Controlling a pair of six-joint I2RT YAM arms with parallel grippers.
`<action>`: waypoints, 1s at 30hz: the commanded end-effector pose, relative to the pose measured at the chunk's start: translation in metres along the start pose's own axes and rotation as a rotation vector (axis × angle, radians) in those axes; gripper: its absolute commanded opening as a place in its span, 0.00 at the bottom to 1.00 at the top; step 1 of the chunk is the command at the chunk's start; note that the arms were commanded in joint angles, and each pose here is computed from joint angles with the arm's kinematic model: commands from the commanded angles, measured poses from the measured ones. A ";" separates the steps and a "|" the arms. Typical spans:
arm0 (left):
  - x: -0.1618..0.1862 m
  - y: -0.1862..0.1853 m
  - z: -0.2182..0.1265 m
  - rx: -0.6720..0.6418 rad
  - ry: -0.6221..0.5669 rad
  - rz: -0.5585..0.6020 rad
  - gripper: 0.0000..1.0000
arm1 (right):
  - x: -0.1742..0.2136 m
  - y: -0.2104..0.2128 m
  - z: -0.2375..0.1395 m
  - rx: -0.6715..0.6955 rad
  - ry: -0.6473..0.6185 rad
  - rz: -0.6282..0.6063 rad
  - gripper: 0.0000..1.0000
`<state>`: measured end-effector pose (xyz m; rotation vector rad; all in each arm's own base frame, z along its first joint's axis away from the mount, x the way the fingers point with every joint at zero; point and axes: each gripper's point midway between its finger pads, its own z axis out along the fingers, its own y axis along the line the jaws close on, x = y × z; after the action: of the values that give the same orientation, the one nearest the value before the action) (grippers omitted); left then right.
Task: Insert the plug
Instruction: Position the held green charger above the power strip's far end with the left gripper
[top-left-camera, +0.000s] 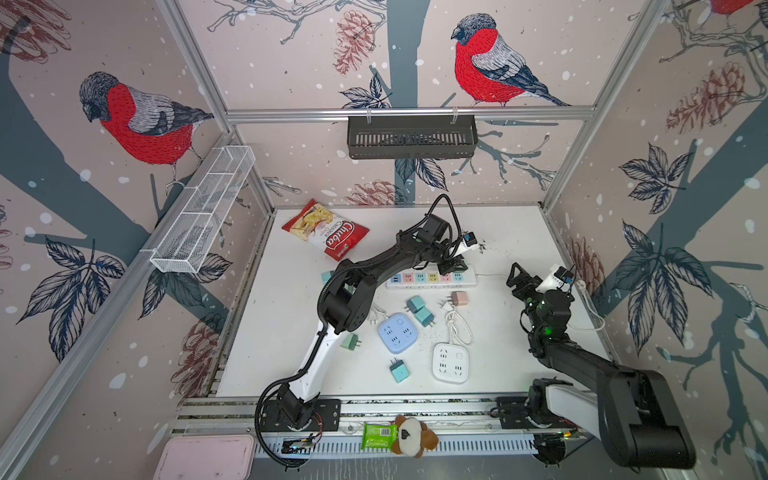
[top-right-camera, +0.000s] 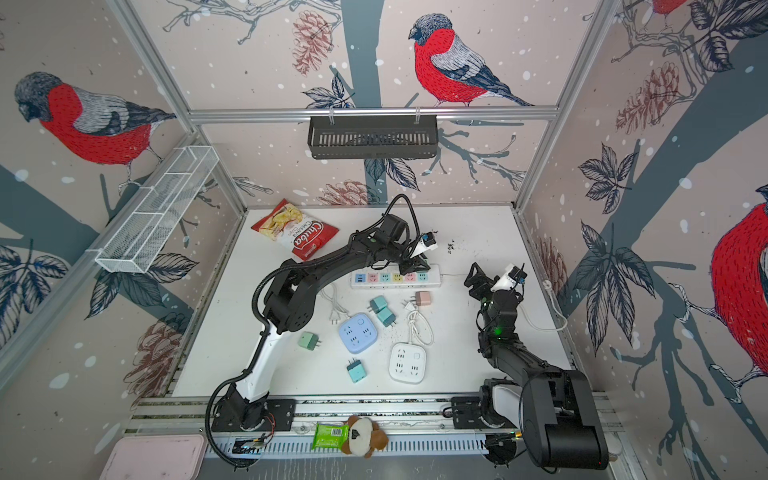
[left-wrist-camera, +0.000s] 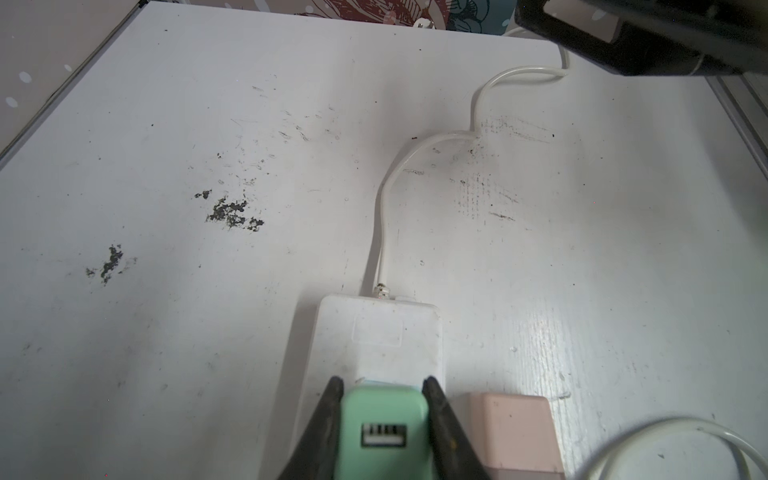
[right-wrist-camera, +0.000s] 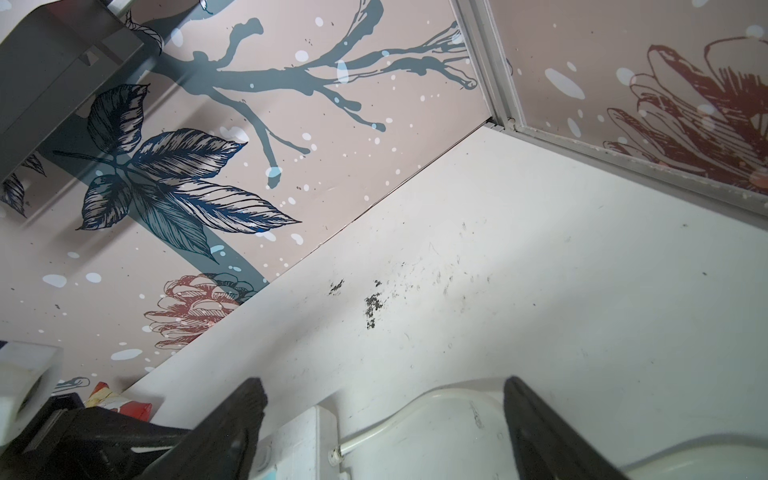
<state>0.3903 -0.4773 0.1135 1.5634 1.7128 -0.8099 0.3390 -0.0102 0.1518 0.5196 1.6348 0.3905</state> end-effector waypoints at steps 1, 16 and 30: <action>0.005 0.000 0.005 0.003 0.012 -0.002 0.00 | -0.003 0.003 -0.002 -0.014 -0.016 -0.007 0.90; 0.018 -0.001 0.016 0.020 0.024 -0.016 0.00 | -0.004 0.003 -0.005 -0.017 -0.025 -0.005 0.91; 0.014 -0.005 0.016 -0.001 -0.093 0.006 0.00 | -0.005 0.003 -0.008 -0.022 -0.033 -0.005 0.91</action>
<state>0.3900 -0.4813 0.0927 1.5234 1.6578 -0.8349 0.3327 -0.0100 0.1507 0.5181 1.6305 0.3917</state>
